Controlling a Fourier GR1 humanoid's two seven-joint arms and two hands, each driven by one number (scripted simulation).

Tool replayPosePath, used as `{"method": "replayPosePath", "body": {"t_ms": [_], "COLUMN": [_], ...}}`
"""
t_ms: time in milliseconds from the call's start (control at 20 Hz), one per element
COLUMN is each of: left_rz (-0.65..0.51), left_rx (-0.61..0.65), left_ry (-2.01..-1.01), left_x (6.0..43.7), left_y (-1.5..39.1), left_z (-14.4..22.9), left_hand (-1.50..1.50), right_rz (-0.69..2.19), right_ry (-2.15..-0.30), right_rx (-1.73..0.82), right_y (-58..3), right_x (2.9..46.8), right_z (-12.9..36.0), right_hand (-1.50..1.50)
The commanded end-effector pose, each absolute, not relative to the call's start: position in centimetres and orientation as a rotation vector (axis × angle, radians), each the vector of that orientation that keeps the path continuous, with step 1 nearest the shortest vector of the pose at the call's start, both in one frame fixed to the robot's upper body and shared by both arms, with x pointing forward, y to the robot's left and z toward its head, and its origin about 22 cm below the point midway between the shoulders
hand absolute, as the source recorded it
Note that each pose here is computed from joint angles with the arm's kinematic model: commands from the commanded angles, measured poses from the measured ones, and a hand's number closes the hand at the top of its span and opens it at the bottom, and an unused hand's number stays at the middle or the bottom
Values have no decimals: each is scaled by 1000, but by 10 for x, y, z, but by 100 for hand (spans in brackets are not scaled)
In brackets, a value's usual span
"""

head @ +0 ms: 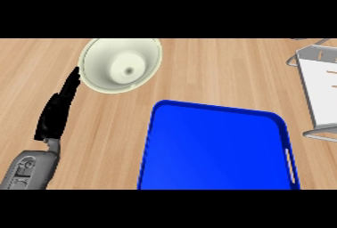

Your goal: Pick the bell pepper from the tray and place it in the tiered basket

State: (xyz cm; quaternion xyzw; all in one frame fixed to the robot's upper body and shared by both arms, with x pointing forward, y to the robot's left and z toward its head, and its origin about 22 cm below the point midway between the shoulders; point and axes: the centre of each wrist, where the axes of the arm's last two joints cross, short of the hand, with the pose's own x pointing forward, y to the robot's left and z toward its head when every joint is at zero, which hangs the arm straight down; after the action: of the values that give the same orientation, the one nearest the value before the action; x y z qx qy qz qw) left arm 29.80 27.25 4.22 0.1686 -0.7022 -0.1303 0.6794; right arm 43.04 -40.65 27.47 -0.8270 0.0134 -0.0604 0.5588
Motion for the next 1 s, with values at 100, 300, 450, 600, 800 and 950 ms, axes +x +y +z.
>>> {"method": "replayPosePath", "body": {"t_ms": [100, 300, 450, 600, 800, 950], "left_rz": [-253, -268, -259, -250, -249, -268], "left_rx": [384, 412, 415, 395, 416, 421], "left_ry": [-1572, -1564, -1568, -1550, -1559, -1558], "left_x": [287, 292, 292, 284, 285, 282], "left_y": [284, 279, 293, 285, 287, 290], "left_z": [34, 46, 48, 33, 36, 36], "left_hand": [0, 0, 0, 0, 0, 0], "right_rz": [-361, -385, -528, -615, -668, -715], "right_ry": [109, 64, -15, -20, -114, -199], "right_rx": [-1818, -1750, -1628, -1575, -1633, -1702], "right_y": [-393, -392, -393, -408, -401, -397], "right_x": [438, 439, 436, 427, 427, 423], "right_z": [264, 238, 243, 224, 230, 214], "right_hand": [150, 150, 150, -150, -150, -150]}}
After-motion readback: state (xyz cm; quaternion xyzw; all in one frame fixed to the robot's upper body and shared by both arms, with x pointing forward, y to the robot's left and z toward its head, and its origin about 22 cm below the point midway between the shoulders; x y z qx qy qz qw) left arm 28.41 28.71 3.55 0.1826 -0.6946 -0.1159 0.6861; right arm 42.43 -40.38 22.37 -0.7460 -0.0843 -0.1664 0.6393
